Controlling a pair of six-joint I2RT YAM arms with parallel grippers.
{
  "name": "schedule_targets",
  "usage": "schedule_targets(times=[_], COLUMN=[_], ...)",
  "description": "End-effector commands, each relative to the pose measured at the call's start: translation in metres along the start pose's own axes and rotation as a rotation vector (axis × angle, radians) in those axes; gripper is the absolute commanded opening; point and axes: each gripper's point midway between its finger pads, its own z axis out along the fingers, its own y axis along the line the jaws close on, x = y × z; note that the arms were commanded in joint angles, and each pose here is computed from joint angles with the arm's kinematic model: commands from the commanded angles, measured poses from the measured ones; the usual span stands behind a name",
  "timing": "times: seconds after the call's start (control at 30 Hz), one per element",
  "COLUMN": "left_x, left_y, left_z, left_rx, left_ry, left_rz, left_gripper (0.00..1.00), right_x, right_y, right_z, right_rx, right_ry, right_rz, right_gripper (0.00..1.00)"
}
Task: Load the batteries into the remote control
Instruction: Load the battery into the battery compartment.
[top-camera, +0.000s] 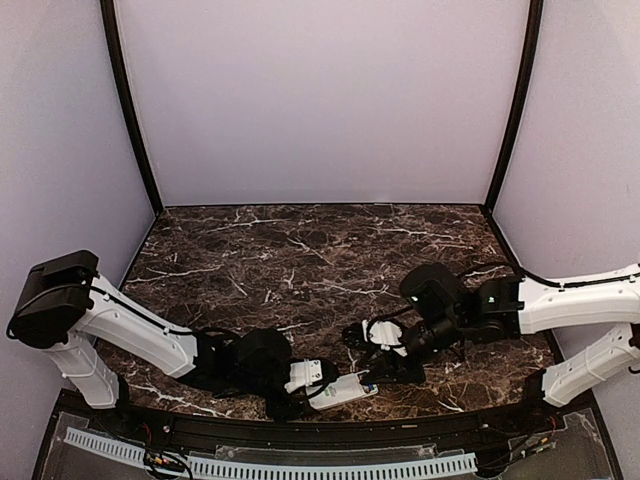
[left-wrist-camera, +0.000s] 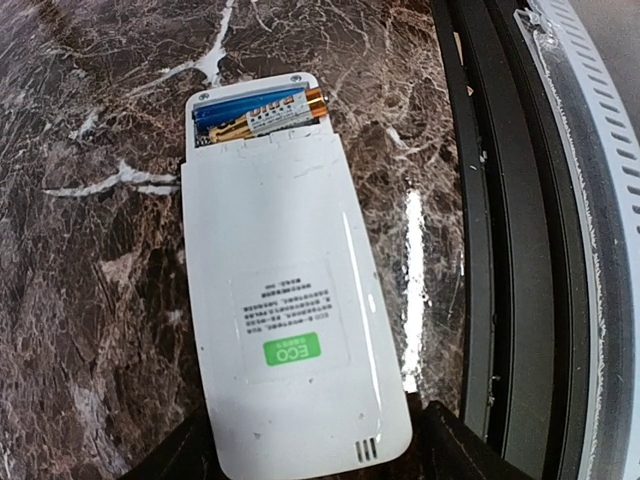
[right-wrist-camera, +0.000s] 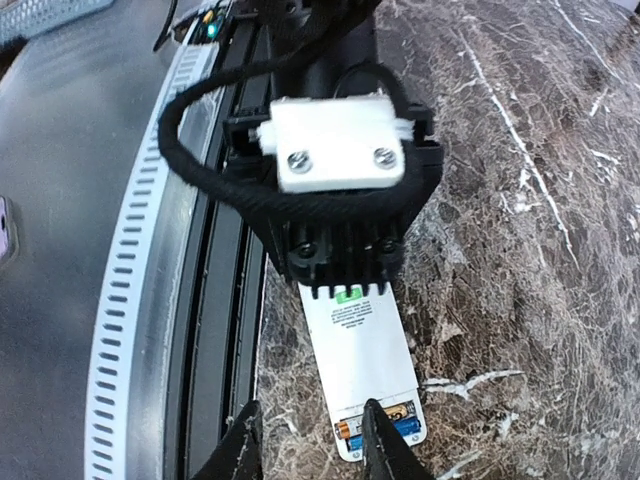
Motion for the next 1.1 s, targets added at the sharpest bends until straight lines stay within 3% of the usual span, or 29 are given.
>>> schedule_targets(times=[0.0, 0.1, 0.27, 0.47, 0.77, 1.07], left_x=[0.001, 0.001, 0.003, 0.004, 0.005, 0.005], left_y=[0.003, 0.005, 0.007, 0.007, 0.008, 0.007], left_z=[0.001, 0.003, 0.008, 0.008, 0.009, 0.009], left_rx=[-0.017, -0.024, -0.032, -0.034, -0.036, -0.032], left_ry=[-0.025, -0.027, -0.004, 0.006, 0.011, 0.013], left_rz=[-0.024, -0.019, -0.011, -0.003, -0.005, 0.000], left_gripper=[0.68, 0.68, 0.65, 0.64, 0.64, 0.64], right_x=[0.035, 0.055, 0.059, 0.077, 0.074, 0.079], right_y=[0.006, 0.009, -0.001, -0.005, -0.010, -0.020], right_z=[0.017, 0.020, 0.029, 0.045, 0.049, 0.053], right_rx=[-0.022, -0.030, 0.019, -0.009, 0.008, 0.042], right_ry=[0.186, 0.247, 0.236, 0.309, 0.301, 0.340], right_rz=[-0.264, -0.345, -0.410, -0.410, -0.432, -0.443], right_gripper=[0.30, 0.29, 0.27, 0.23, 0.12, 0.10])
